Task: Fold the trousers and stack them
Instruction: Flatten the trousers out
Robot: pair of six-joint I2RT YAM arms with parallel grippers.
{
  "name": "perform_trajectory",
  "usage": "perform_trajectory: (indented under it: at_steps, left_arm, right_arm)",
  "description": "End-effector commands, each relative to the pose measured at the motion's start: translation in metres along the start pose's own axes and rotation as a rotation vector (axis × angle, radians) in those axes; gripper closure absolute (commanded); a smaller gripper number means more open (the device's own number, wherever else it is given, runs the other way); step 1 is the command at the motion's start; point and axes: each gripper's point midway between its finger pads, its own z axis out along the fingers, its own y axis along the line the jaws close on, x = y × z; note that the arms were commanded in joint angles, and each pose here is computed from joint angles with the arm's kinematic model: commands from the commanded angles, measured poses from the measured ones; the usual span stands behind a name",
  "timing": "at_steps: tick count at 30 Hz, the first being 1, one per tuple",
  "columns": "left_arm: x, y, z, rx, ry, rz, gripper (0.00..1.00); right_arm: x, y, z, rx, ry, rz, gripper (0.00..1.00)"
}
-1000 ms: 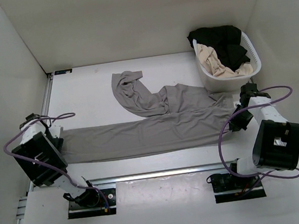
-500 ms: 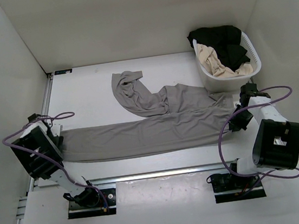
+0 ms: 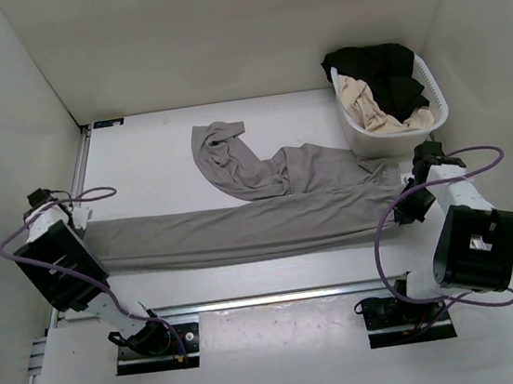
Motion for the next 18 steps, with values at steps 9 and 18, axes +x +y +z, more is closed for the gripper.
perform_trajectory:
  at_steps: [9, 18]
  left_arm:
    - [0.044, 0.002, -0.021, -0.071, 0.064, 0.159, 0.86]
    - [0.065, -0.022, -0.004, -0.001, 0.122, 0.161, 0.86]
  right_arm:
    - [0.019, -0.039, -0.023, 0.073, -0.024, 0.093, 1.0]
    - [0.062, -0.051, 0.003, 0.018, 0.06, 0.301, 0.97]
